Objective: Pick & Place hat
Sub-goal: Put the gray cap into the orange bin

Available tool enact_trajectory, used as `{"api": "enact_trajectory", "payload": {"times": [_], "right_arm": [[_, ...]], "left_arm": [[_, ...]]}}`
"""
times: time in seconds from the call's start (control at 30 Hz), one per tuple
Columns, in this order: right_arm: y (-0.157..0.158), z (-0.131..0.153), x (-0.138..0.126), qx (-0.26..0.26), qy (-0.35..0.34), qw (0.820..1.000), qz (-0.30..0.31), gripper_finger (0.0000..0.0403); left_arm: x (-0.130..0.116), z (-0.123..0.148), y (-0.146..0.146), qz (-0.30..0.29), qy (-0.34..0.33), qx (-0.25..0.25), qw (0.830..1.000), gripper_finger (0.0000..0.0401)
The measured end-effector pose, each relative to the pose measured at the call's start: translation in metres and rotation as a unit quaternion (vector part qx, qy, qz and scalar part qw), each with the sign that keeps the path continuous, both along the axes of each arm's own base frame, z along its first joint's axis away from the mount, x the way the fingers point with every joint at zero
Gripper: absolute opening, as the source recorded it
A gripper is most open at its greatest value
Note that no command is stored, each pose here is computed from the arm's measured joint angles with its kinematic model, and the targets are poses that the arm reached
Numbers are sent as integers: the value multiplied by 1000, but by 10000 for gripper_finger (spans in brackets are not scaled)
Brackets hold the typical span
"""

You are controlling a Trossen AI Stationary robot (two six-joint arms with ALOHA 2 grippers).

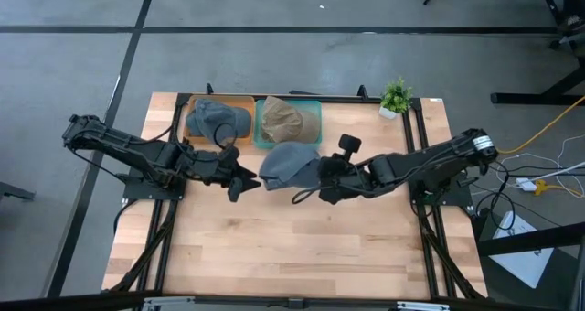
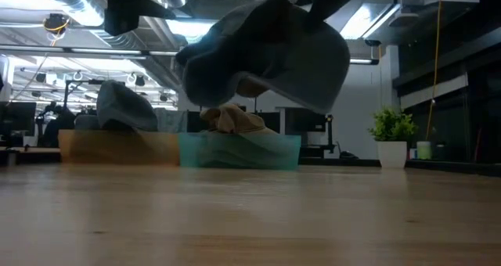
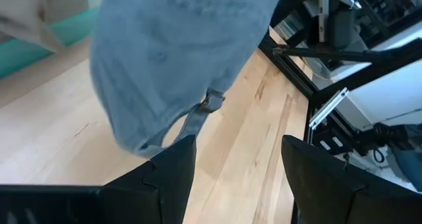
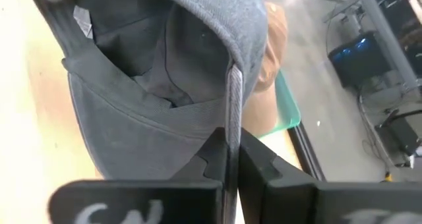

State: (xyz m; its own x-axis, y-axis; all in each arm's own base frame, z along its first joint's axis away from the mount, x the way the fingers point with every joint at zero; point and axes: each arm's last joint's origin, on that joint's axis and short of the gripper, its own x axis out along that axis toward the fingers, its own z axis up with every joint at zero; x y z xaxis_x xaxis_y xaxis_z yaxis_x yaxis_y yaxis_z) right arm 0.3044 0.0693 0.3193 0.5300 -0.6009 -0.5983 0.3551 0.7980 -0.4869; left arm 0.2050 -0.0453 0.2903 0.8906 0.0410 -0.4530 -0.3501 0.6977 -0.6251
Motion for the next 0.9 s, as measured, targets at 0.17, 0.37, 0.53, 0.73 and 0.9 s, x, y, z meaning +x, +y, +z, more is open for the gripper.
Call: {"api": "enact_trajectory", "payload": {"times": [0.17, 0.37, 0.53, 0.73, 0.9], "right_arm": [[-4, -1, 13, -13, -15, 1000, 12, 18], [-14, 3, 21, -16, -40, 999, 10, 20], [-17, 3, 23, 9, -45, 999, 12, 20], [-18, 5, 23, -30, -41, 999, 9, 18], [-19, 7, 25, -52, -37, 998, 19, 19]], "left_arm": [[0, 0, 0, -6, 1, 4, 1000, 216], [0, 0, 0, -11, 1, 18, 1000, 216], [0, 0, 1, -2, 0, 33, 999, 216], [0, 1, 0, -63, 3, 138, 988, 216], [3, 6, 1, -97, -14, 261, 960, 216]]}}
